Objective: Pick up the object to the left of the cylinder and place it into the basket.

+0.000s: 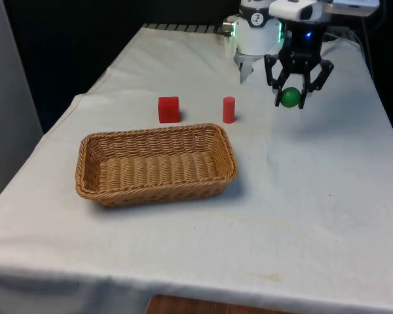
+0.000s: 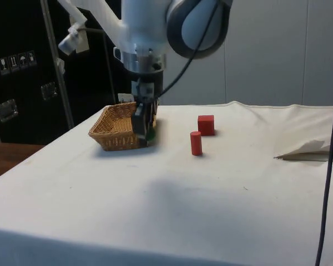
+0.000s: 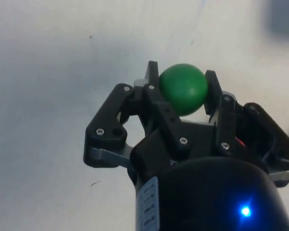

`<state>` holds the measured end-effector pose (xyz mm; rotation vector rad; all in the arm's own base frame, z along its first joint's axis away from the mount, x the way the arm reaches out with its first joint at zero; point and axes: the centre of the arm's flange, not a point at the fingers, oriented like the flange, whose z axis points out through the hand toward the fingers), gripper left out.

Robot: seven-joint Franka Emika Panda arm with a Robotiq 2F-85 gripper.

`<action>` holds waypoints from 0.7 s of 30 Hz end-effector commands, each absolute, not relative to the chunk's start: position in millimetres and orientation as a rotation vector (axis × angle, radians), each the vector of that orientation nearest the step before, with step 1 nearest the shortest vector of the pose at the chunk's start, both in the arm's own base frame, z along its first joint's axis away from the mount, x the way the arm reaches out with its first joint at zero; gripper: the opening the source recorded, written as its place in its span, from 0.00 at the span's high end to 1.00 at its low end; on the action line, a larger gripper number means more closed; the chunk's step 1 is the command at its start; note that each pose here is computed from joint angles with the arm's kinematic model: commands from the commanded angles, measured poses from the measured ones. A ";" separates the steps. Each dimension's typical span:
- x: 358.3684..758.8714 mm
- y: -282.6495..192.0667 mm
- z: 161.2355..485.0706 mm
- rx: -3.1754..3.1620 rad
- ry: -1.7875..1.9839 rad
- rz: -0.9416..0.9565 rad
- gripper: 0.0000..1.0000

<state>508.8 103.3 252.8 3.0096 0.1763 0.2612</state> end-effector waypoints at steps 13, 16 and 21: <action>540.6 80.9 277.0 2.991 0.166 0.283 1.00; 547.6 75.5 281.9 2.985 0.165 0.292 1.00; 562.2 62.7 289.0 2.973 0.159 0.305 1.00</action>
